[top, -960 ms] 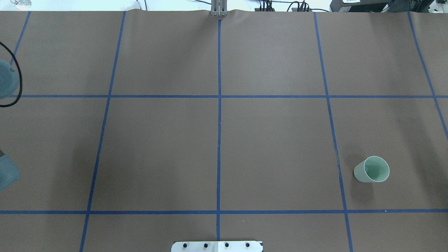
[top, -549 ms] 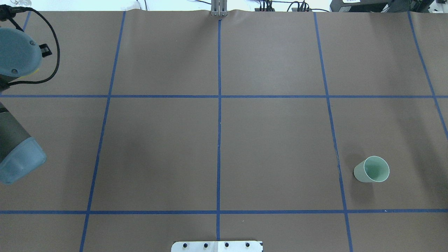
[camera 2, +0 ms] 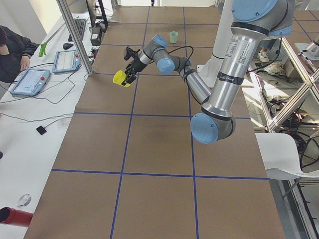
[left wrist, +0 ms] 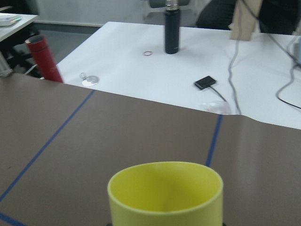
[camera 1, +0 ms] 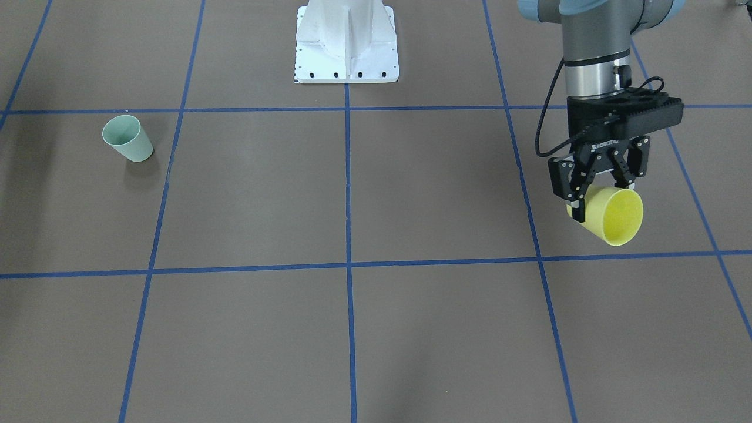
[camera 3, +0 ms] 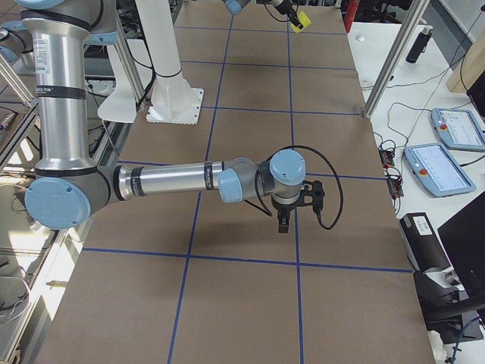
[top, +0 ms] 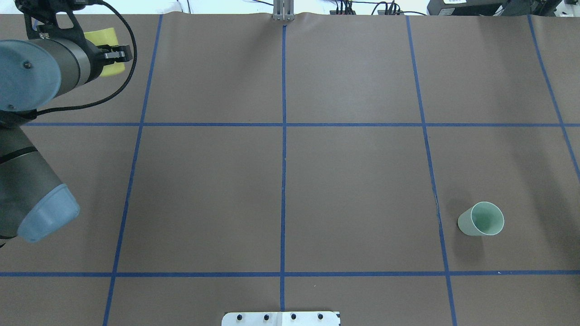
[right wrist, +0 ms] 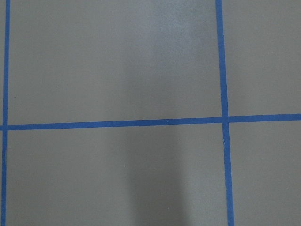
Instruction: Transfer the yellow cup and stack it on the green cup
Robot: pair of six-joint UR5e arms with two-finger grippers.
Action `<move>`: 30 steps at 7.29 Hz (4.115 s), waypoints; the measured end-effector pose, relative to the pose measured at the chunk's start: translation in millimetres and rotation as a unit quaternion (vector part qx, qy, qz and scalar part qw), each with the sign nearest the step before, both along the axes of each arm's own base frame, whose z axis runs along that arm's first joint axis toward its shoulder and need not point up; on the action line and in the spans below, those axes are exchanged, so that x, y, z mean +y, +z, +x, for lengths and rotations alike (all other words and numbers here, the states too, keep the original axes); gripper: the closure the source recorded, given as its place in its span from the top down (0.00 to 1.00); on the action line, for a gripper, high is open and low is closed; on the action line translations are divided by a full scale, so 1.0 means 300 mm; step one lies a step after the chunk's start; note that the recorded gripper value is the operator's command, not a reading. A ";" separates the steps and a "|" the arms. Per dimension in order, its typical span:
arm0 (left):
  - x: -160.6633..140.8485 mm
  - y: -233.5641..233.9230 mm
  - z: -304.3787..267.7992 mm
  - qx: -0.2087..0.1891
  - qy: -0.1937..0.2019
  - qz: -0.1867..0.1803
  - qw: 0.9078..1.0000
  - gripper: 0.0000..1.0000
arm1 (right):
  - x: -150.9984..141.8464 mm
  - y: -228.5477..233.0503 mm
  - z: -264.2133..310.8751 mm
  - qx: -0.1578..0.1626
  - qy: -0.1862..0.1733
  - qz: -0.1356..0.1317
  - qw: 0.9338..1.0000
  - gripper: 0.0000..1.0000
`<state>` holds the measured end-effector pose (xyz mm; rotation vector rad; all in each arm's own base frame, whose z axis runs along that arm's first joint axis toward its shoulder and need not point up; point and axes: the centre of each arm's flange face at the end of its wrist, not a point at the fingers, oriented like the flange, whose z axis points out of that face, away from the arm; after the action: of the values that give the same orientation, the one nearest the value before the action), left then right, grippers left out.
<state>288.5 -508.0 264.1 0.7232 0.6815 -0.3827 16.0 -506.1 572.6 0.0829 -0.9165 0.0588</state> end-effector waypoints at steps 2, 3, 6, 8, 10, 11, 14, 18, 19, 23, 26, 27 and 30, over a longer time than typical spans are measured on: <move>0.010 0.027 0.118 0.021 0.097 0.081 0.992 0.00 | -0.061 -0.080 -0.090 -0.004 -0.015 0.012 1.000 0.99; 0.012 0.061 0.173 0.010 0.139 0.125 0.982 0.00 | -0.102 -0.140 -0.169 -0.007 -0.020 0.009 1.000 0.99; 0.082 0.070 0.268 0.018 0.275 0.219 0.936 0.00 | -0.206 -0.373 -0.484 -0.022 -0.034 -0.010 0.999 0.99; 0.122 0.004 0.296 0.051 0.312 0.251 0.915 0.00 | -0.242 -0.555 -0.655 -0.037 -0.049 0.001 0.998 0.98; 0.206 -0.056 0.376 0.082 0.337 0.282 0.895 0.00 | -0.238 -0.785 -0.836 -0.066 -0.081 0.053 0.993 0.98; 0.253 -0.093 0.424 0.095 0.350 0.293 0.885 0.00 | -0.206 -0.872 -0.929 -0.087 -0.092 0.086 0.988 0.98; 0.380 -0.177 0.544 0.127 0.391 0.331 0.850 0.00 | -0.107 -1.076 -1.143 -0.158 -0.099 0.114 0.976 0.98; 0.482 -0.213 0.641 0.153 0.415 0.354 0.824 0.00 | 0.009 -1.272 -1.345 -0.194 -0.143 0.129 0.962 0.95; 0.482 -0.228 0.664 0.155 0.416 0.356 0.822 0.00 | 0.030 -1.287 -1.376 -0.197 -0.151 0.130 0.960 0.95; 0.453 -0.266 0.738 0.168 0.411 0.373 0.815 0.00 | 0.062 -1.285 -1.437 -0.197 -0.165 0.123 0.958 0.92; 0.422 -0.162 0.776 0.189 0.397 0.405 0.802 0.00 | 0.066 -1.276 -1.443 -0.198 -0.170 0.113 0.959 0.91; 0.420 -0.151 0.775 0.195 0.393 0.413 0.798 0.00 | 0.066 -1.272 -1.445 -0.198 -0.171 0.107 0.959 0.90; 0.424 -0.161 0.763 0.209 0.384 0.431 0.790 0.00 | 0.071 -1.260 -1.453 -0.198 -0.173 0.091 0.960 0.87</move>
<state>517.4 -380.9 216.0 1.1458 1.5427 0.6069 -419.9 -484.9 194.6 0.0818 -1.3254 -0.3473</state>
